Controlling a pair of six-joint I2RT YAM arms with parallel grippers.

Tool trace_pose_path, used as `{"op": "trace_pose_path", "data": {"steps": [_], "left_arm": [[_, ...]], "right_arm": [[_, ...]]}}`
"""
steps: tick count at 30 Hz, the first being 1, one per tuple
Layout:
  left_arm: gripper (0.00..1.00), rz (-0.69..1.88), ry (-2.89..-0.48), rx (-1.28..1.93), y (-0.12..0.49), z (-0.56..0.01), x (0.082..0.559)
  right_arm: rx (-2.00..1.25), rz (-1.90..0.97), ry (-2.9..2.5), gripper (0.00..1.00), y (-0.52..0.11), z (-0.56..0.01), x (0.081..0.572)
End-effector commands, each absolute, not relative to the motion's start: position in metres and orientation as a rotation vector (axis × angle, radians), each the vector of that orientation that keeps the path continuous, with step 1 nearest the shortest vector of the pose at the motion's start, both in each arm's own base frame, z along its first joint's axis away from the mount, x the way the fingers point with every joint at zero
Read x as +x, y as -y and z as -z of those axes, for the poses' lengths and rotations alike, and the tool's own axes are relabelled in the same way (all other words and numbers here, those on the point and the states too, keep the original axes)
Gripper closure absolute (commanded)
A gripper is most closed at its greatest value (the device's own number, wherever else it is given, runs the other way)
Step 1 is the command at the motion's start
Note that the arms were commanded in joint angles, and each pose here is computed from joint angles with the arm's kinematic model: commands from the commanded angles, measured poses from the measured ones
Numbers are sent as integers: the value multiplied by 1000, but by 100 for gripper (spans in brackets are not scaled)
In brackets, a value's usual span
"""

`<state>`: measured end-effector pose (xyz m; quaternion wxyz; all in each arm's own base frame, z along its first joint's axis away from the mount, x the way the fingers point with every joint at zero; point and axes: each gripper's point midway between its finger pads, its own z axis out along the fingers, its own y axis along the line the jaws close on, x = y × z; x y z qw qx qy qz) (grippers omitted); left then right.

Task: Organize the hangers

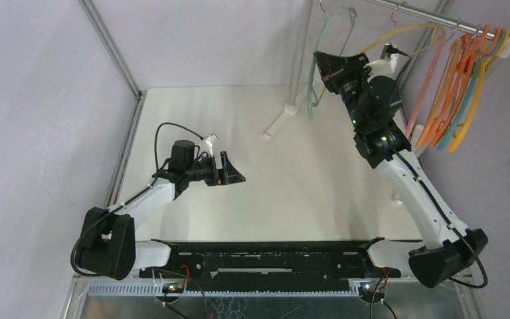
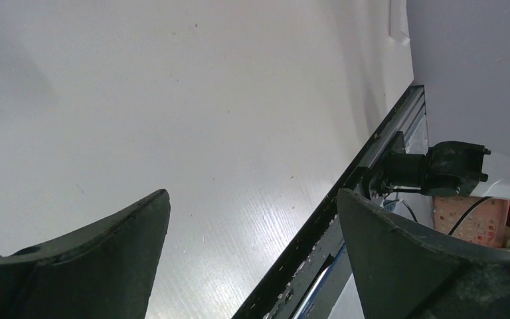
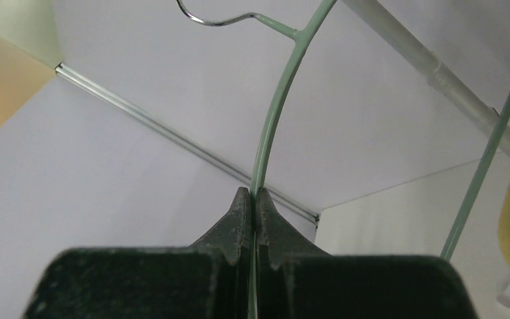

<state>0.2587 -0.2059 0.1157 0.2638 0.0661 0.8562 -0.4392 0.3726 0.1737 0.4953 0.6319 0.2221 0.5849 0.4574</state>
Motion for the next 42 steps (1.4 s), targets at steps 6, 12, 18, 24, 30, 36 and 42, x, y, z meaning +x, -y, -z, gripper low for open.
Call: {"op": "trace_pose_path", "data": {"steps": [6, 12, 18, 24, 30, 36, 42], "left_arm": [[1, 1188, -2303, 209, 203, -114, 252], [1, 1185, -2308, 220, 204, -113, 253], [1, 1183, -2314, 235, 204, -114, 256], [1, 1185, -2321, 240, 205, -112, 256], [1, 1184, -2328, 242, 205, -109, 257], [0, 1179, -2325, 247, 206, -111, 263], [0, 1177, -2315, 252, 208, -115, 270]], "right_arm": [[566, -1083, -1032, 100, -154, -566, 389], [586, -1047, -988, 100, -140, -569, 393], [649, -979, -1001, 100, -124, -553, 409], [747, -898, -1036, 100, -101, -516, 433], [805, -838, -1120, 100, -88, -480, 448], [815, -818, -1237, 95, -96, -445, 450], [756, -791, -1305, 6, -99, -442, 437]]}}
